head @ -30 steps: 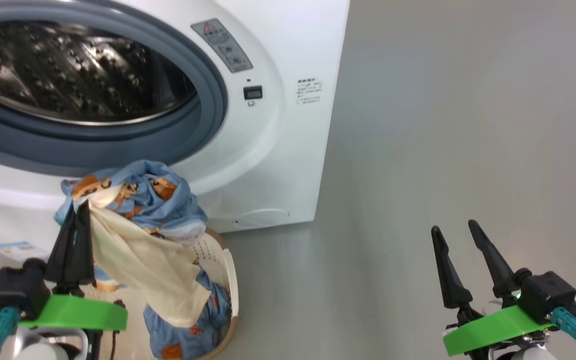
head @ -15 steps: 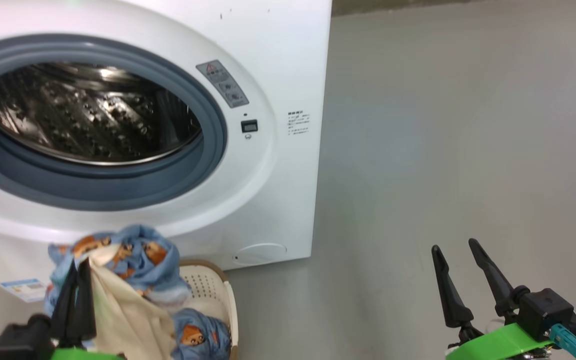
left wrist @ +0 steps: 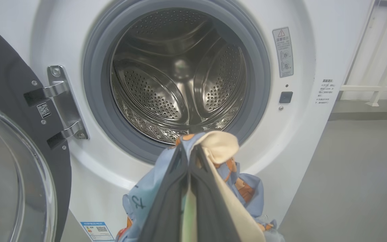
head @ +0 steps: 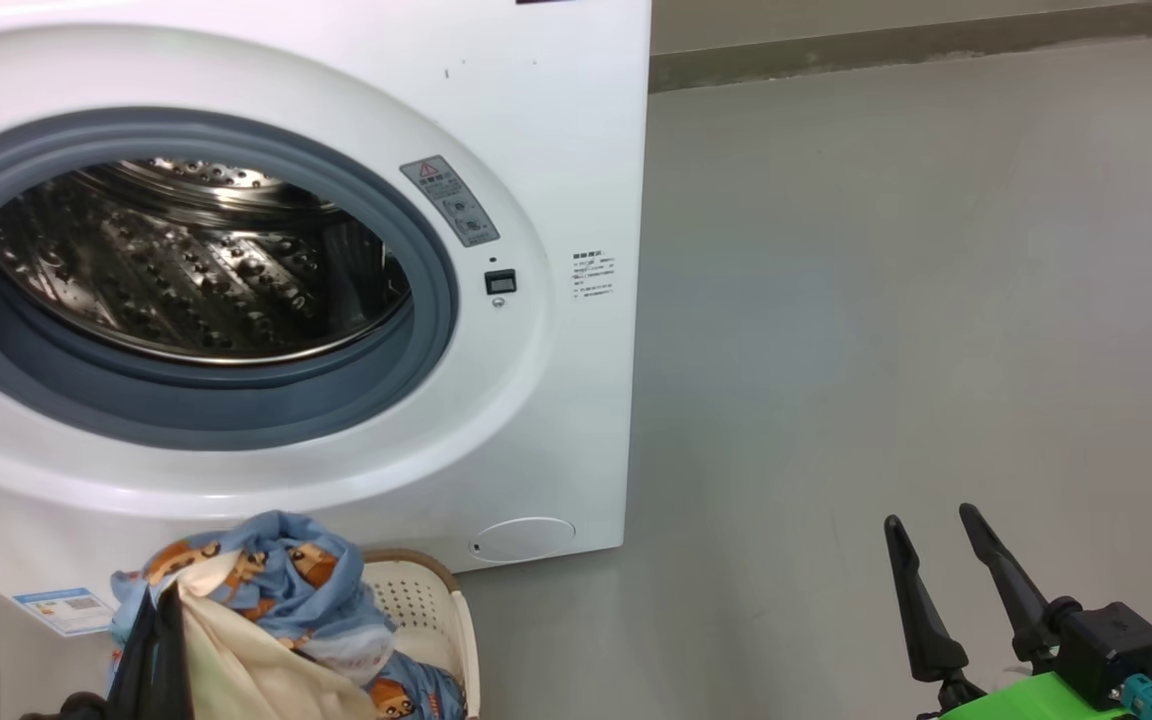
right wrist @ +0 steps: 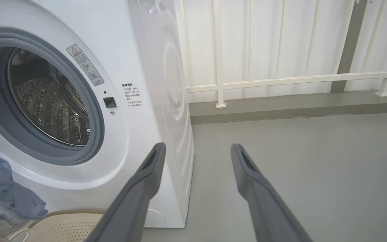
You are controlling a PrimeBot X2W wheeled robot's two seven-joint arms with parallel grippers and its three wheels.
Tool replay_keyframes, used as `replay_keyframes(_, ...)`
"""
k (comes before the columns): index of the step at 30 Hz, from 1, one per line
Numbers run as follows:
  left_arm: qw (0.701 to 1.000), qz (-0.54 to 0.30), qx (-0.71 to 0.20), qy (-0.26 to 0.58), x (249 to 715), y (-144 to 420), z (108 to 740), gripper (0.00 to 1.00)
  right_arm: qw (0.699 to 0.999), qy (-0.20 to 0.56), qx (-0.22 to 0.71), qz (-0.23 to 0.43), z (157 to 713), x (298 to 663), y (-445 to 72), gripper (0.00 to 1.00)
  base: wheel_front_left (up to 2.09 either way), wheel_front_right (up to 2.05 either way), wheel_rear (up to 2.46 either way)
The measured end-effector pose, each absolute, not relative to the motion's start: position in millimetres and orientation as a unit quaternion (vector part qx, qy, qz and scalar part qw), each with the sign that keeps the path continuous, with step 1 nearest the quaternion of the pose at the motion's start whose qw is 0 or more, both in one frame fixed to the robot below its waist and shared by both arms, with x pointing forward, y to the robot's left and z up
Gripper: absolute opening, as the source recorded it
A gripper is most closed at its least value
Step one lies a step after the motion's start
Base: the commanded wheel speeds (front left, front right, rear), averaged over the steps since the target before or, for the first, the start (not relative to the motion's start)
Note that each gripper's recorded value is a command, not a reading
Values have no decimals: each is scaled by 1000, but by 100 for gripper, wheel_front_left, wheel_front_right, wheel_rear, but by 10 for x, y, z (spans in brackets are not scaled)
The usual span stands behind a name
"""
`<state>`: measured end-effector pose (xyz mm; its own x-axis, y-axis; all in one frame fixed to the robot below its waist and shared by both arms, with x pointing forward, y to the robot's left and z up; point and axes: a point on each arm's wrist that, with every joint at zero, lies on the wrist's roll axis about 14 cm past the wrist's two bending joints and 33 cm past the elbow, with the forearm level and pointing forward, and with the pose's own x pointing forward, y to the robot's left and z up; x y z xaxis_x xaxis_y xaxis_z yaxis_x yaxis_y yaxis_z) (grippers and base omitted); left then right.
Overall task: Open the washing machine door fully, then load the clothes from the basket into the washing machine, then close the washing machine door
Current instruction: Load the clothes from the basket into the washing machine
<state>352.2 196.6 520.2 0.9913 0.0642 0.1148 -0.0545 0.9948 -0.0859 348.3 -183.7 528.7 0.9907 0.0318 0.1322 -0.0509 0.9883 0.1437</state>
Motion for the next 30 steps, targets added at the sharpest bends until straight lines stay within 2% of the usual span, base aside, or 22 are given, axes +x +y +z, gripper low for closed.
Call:
replay_keyframes(15, 997, 37, -51, -46, 3564, 1976, 5118, 0, 996, -49, 72, 23, 5200, 3513, -1819, 100, 0, 0, 0)
replay_keyframes(30, 997, -6, -63, -51, 4371, 1759, 5108, 0, 997, -13, 73, 21, 4965, 3701, -1815, 100, 0, 0, 0)
